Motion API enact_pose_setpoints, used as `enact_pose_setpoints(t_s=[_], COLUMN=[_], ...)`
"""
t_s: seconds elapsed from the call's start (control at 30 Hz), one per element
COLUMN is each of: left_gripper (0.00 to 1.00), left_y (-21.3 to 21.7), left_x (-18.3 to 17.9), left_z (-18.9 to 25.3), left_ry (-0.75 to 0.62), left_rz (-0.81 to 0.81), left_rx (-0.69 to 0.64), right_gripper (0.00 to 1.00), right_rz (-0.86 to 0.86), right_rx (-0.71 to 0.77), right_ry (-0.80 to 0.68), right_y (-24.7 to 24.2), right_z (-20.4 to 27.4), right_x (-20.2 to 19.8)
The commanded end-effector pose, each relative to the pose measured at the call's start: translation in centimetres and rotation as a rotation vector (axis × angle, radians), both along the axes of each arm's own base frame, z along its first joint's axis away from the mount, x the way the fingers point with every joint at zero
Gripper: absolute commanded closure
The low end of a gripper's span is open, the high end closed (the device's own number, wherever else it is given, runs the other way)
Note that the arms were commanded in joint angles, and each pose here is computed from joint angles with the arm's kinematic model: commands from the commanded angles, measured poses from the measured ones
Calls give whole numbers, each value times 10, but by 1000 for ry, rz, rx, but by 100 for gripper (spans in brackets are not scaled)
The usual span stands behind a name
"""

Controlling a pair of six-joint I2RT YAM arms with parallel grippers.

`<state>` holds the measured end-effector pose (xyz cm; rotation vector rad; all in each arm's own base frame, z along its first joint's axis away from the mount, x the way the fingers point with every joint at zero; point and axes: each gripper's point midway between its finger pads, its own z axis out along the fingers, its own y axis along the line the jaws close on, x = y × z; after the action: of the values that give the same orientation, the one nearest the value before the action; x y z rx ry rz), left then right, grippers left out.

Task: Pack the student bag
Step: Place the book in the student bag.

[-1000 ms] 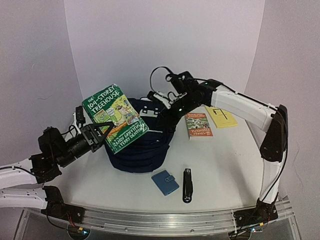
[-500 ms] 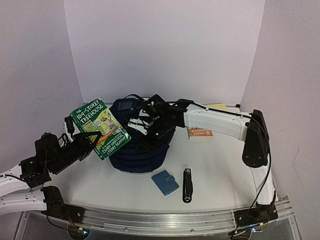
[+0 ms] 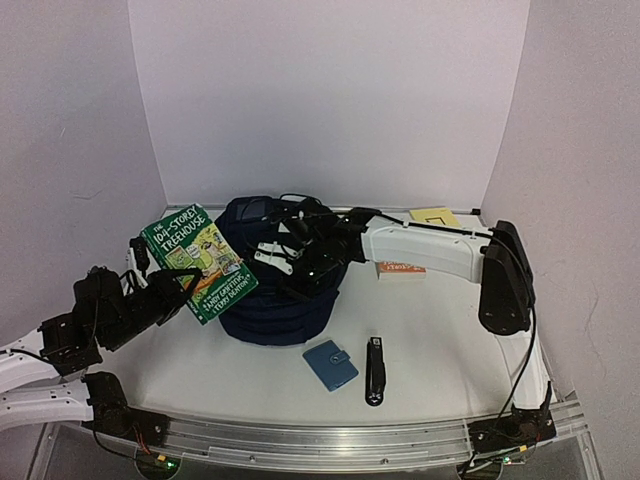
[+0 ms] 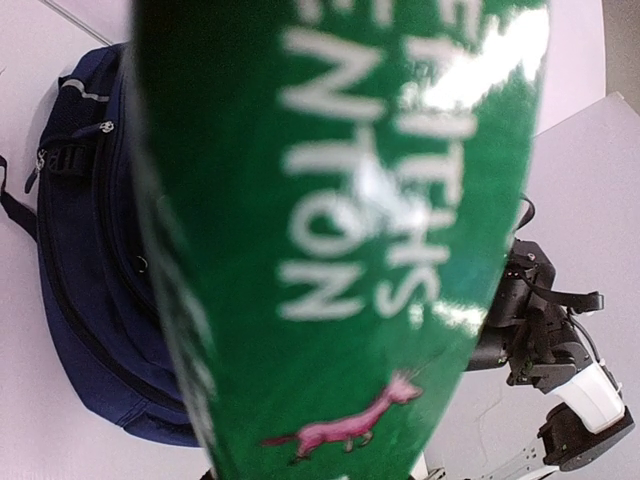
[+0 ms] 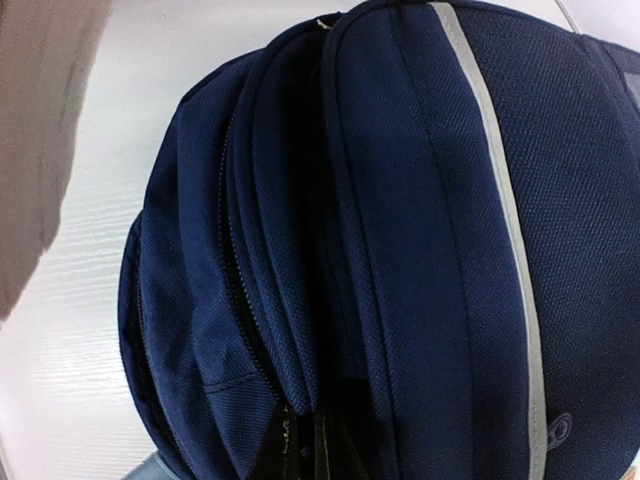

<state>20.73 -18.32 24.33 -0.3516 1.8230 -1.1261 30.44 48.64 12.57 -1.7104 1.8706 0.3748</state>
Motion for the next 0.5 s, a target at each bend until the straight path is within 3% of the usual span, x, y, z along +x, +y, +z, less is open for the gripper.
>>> enact_pose_setpoints(t_s=[0.0, 0.17, 0.47], left_gripper=[100, 100, 100], left_y=[12, -1, -59], left_x=[-7, -11, -29], left_z=[63, 68, 81], left_ry=[-136, -155, -233], left_rz=[15, -57, -342], left_rx=[-148, -143, -116], right_gripper=[100, 100, 100], right_rz=[-62, -132, -285], right_rx=[72, 177, 380], right_ry=[-92, -96, -68], right_y=[-6, -9, -12], right_z=[43, 87, 153], right_x=[25, 44, 90])
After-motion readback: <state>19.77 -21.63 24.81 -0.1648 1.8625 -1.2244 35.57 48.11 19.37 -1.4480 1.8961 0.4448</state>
